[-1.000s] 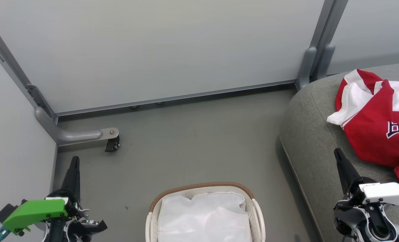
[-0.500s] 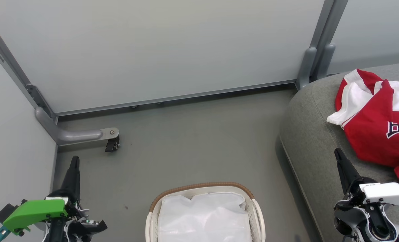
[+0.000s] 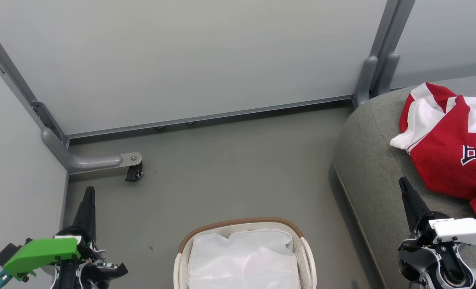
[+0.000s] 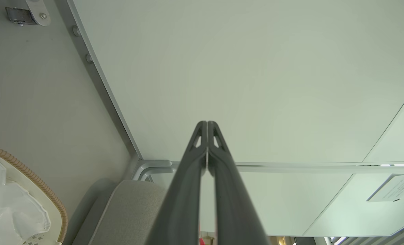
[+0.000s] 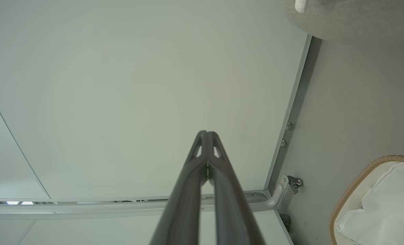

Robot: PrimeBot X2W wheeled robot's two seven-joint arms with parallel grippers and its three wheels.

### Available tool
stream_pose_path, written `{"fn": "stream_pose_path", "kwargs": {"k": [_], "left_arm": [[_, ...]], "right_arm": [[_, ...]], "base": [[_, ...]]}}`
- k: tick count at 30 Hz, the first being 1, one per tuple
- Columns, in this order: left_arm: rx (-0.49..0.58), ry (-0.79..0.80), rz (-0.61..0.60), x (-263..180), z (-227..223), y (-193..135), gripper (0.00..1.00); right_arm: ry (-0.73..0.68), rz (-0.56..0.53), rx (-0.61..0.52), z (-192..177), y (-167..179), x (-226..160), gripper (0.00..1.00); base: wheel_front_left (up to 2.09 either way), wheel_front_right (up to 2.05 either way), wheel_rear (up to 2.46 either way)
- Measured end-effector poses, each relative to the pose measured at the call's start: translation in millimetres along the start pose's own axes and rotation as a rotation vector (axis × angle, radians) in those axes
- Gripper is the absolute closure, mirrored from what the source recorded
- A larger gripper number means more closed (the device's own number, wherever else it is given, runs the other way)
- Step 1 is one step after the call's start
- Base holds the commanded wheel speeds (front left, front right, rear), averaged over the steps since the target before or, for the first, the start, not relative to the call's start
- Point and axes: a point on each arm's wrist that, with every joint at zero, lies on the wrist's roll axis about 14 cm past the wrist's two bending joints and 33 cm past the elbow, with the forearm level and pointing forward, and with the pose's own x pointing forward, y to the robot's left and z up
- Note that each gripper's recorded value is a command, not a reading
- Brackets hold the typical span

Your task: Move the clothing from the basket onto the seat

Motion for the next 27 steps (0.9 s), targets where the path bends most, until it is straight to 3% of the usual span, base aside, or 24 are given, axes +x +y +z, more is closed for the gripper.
{"fn": "stream_pose_path", "kwargs": {"k": [27], "left_arm": [[0.000,0.000,0.000,0.0,0.0,0.0,1.00]], "right_arm": [[-0.001,0.000,0.001,0.3,0.0,0.0,1.00]], "base": [[0.00,0.00,0.00]]}}
